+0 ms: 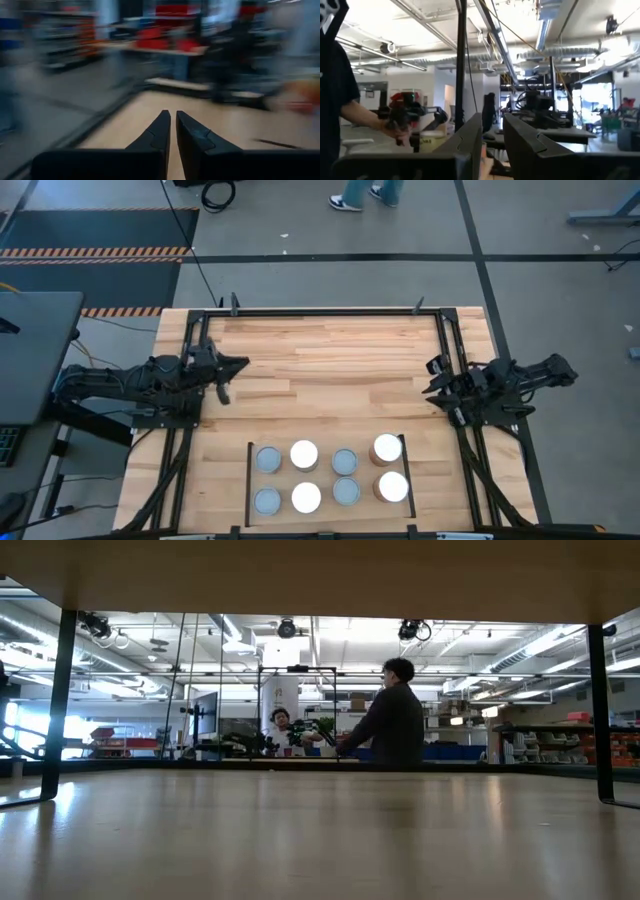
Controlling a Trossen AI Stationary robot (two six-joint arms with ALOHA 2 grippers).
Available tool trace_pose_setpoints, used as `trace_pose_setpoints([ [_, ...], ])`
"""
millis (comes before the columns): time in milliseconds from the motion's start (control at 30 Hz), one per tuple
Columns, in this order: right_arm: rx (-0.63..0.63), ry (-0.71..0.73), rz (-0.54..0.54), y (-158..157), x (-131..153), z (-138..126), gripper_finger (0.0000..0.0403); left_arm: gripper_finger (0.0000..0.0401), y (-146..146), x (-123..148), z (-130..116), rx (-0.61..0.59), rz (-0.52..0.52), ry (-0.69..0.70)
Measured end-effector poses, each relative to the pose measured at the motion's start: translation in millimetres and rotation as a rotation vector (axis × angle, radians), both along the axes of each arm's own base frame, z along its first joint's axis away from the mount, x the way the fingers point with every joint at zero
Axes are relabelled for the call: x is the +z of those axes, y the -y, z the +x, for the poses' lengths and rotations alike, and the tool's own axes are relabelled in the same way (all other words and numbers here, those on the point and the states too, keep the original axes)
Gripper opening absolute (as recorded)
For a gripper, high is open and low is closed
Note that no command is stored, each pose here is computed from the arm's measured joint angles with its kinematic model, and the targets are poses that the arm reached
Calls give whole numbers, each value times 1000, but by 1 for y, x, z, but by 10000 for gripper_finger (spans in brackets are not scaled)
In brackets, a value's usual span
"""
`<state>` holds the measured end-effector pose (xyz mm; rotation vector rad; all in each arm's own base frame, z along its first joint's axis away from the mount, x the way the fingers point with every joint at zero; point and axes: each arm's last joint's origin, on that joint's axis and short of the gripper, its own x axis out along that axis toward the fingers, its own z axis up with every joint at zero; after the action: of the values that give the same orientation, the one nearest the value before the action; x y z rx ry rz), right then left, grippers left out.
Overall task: Pick and place cans onto a shelf
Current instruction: Put the small canned carrots on the shelf
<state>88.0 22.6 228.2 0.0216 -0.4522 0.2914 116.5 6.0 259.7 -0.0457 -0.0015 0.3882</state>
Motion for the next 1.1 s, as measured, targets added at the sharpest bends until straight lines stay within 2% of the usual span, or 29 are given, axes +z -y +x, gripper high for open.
trace_pose_setpoints([
  [167,-20,42,-29,0,-17,2,84,36,13,5,2,-412,3,57],
  [300,-31,44,-50,0,-16,2,84,36,19,10,1,-595,-27,107],
  [367,-34,45,-55,0,-16,2,84,36,19,11,0,-591,-73,116],
  [433,-40,39,-71,-1,-17,2,84,36,17,15,2,-527,-180,138],
  [467,-43,30,-80,-1,-18,3,84,36,17,18,3,-531,-196,138],
  [567,-51,17,-97,-1,-20,4,84,36,25,33,10,-613,-159,76],
  [667,-69,5,-87,0,-20,4,84,36,34,53,22,-656,-167,-48],
  [733,-77,-1,-67,0,-20,4,84,36,45,62,32,-694,-195,-180],
  [833,-80,-8,-59,0,-20,4,84,36,66,78,48,-772,-219,-332],
  [933,-81,-11,-58,0,-21,4,84,36,91,96,61,-841,-234,-419],
  [1100,-82,-39,-68,0,-23,6,84,36,133,104,84,-848,-235,-593],
])
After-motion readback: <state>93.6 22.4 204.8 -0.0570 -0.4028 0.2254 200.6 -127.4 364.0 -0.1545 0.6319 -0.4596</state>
